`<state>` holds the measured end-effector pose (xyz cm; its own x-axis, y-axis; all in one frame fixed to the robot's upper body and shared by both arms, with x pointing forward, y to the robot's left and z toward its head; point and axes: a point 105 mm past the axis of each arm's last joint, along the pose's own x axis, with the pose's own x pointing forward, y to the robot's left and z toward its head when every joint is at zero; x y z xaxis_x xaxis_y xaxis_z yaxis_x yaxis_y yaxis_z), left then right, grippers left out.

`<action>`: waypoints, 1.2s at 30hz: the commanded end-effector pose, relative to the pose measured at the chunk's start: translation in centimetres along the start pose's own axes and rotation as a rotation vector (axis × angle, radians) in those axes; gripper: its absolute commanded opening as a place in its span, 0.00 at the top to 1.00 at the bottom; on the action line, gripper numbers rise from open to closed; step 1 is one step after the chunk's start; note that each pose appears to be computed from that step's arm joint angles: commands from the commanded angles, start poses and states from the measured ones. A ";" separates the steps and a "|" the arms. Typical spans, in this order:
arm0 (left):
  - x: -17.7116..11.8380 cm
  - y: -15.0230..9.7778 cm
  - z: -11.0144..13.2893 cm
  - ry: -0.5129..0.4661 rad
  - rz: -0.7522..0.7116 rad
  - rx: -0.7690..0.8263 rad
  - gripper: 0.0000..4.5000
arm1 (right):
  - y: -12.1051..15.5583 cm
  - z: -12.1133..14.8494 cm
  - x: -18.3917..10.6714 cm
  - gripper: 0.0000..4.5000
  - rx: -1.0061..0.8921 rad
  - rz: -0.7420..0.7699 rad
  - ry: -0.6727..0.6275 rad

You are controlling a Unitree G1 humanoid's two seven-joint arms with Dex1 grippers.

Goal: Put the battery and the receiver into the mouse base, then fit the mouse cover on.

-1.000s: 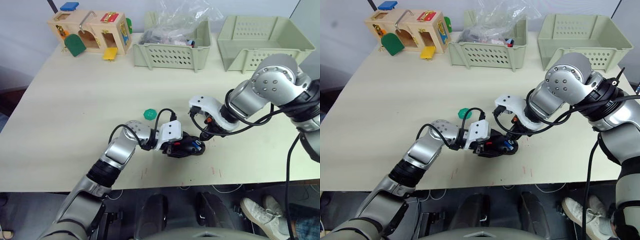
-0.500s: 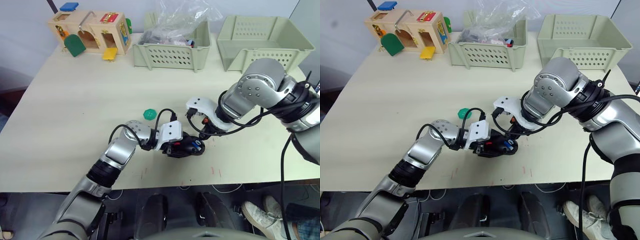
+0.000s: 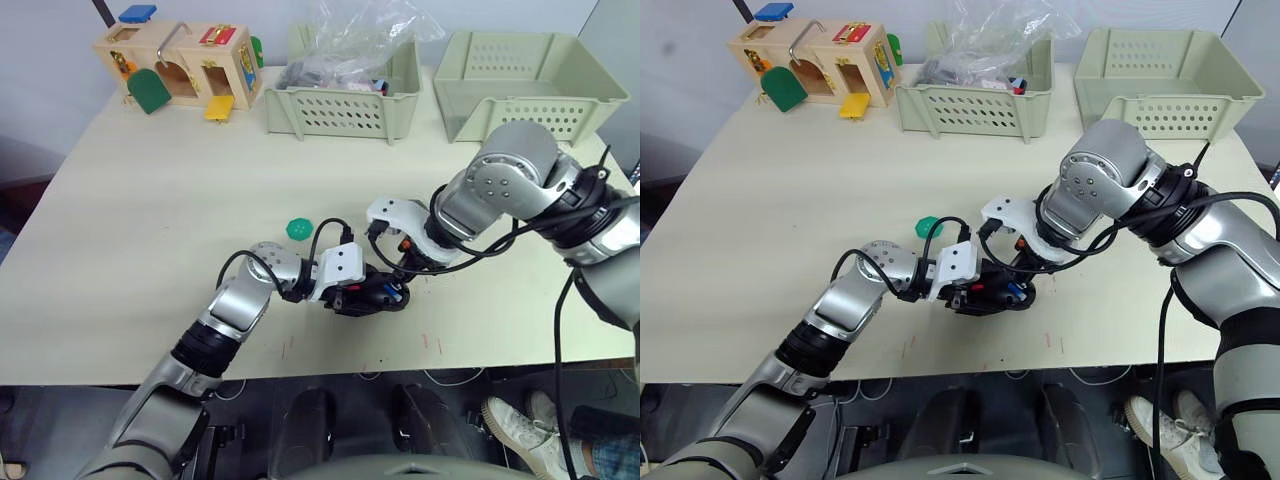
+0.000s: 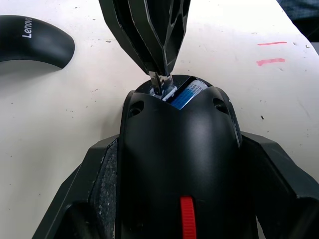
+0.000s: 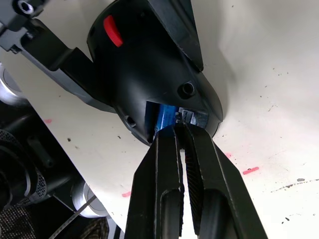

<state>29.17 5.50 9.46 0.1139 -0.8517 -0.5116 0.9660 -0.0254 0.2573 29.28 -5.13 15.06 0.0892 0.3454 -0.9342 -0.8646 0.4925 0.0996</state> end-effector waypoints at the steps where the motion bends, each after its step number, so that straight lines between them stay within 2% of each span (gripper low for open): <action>1: 0.4 -0.7 -0.3 0.016 -0.028 0.003 0.36 | 0.1 0.1 -0.2 1.00 -0.004 0.005 -0.012; 14: 0.6 -0.9 -0.5 0.013 -0.025 0.002 0.36 | -0.5 -0.4 0.7 1.00 0.015 -0.016 -0.001; 36: 0.8 -0.8 -0.4 0.008 -0.021 0.001 0.36 | -1.3 -0.5 0.6 1.00 0.036 -0.052 -0.004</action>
<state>29.23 5.49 9.31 0.1257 -0.8513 -0.5094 0.9647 -0.0149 0.2629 29.73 -5.41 14.33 0.1054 0.3410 -0.9341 -0.8533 0.5135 0.0911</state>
